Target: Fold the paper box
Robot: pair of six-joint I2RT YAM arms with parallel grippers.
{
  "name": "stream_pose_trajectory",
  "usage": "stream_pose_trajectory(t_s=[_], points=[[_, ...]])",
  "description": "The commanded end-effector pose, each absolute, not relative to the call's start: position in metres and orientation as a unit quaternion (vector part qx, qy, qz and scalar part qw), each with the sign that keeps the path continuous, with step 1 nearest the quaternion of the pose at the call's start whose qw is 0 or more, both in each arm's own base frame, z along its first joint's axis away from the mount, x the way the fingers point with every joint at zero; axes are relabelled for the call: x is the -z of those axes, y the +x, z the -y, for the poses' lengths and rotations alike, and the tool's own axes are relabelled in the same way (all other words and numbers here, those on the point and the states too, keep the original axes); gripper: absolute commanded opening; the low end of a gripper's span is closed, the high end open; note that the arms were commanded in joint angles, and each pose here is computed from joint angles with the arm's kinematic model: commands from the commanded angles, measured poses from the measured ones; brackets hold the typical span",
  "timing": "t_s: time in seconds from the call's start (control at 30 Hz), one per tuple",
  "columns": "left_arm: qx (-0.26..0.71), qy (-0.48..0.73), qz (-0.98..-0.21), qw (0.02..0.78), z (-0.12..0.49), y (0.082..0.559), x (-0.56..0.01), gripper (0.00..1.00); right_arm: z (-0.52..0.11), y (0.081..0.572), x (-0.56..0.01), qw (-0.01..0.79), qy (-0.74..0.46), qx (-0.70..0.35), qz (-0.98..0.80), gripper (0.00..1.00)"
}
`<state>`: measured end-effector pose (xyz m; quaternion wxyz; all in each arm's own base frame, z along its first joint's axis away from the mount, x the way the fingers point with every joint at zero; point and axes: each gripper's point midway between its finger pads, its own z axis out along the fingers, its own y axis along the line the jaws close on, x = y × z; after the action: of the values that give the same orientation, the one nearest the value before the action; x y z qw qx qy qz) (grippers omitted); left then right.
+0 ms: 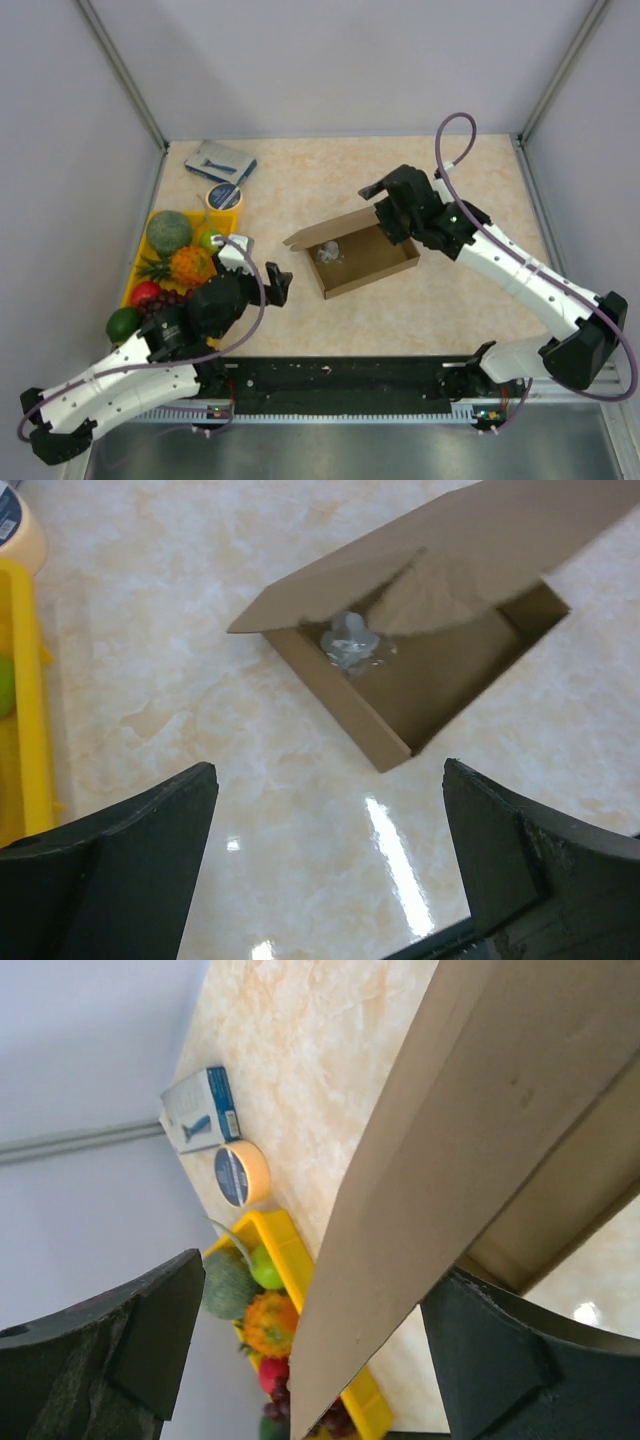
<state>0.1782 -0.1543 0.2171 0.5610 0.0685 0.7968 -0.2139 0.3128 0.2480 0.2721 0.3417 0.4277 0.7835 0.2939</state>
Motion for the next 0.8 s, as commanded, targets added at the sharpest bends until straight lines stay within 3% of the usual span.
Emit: stream_pose_trajectory(t_s=[0.0, 0.27, 0.67, 0.77], points=[[0.234, 0.104, -0.793, 0.553, 0.177, 0.204, -0.216, 0.98, -0.258, 0.304, -0.284, 0.365, 0.339, -0.339, -0.798, 0.86], [0.196, 0.139, -0.796, 0.555, 0.183, 0.254, -0.194, 0.98, -0.262, 0.314, -0.305, 0.393, 0.282, -0.361, -0.797, 0.86], [0.143, 0.094, -0.772, 0.613, 0.179, 0.294, -0.207, 0.70, -0.283, 0.331, -0.309, 0.350, 0.288, -0.396, -0.798, 0.82], [0.137, 0.092, -0.757, 0.633, 0.170, 0.291, -0.213, 0.72, -0.284, 0.335, -0.311, 0.350, 0.286, -0.398, -0.798, 0.82]])
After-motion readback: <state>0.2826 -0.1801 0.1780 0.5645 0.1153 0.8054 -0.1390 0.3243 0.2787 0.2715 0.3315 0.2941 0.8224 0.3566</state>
